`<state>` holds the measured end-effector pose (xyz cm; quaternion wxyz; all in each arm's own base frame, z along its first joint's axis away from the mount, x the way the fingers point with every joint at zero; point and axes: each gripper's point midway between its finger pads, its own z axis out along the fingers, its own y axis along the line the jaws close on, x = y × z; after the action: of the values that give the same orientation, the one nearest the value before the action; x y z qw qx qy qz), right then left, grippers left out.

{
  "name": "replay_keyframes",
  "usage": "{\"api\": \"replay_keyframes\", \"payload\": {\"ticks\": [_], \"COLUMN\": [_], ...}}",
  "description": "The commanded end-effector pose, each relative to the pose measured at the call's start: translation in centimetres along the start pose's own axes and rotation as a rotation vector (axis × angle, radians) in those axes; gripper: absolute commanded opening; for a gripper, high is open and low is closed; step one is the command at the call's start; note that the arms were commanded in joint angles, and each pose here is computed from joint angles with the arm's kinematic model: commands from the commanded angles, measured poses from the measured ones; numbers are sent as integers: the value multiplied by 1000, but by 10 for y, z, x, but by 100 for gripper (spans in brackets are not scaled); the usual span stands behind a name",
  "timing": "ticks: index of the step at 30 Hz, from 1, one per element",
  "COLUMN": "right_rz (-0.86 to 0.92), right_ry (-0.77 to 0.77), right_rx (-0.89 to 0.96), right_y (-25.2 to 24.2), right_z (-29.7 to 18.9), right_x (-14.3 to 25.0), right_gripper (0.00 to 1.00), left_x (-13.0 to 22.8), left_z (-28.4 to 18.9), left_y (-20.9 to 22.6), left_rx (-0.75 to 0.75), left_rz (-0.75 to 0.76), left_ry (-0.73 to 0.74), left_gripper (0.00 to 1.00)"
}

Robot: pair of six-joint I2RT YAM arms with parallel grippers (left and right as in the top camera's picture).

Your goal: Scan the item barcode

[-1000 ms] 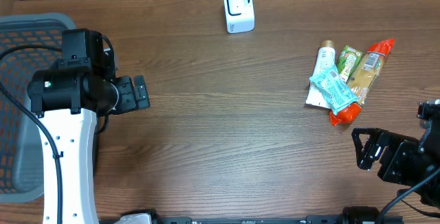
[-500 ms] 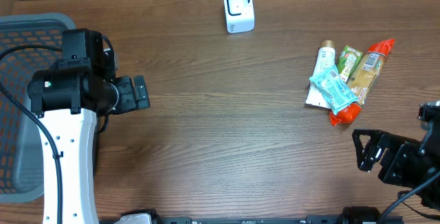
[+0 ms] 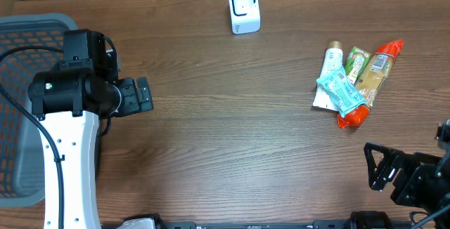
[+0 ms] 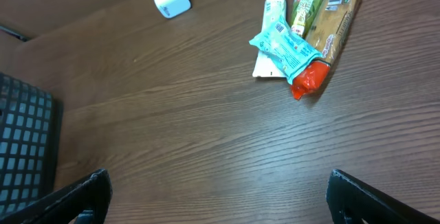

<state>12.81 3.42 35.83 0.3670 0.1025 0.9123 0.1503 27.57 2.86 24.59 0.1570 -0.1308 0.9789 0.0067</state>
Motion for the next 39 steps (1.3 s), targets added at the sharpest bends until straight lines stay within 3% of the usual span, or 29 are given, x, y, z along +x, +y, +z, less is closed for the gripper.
{"api": "replay_keyframes", "payload": {"ticks": [1, 39], "right_rz": [-8, -14], "right_ry": [-23, -48], "right_rx": [-15, -23], "right_y": [3, 3], "right_z": [-6, -13], "right_x": [-1, 3], "right_gripper": [100, 100], "left_x": [-3, -3], "left_z": [-3, -3], "left_y": [2, 2], "left_rx": [-6, -6], "left_rz": [17, 17], "left_ry": [-9, -9], "left_gripper": [99, 100]}}
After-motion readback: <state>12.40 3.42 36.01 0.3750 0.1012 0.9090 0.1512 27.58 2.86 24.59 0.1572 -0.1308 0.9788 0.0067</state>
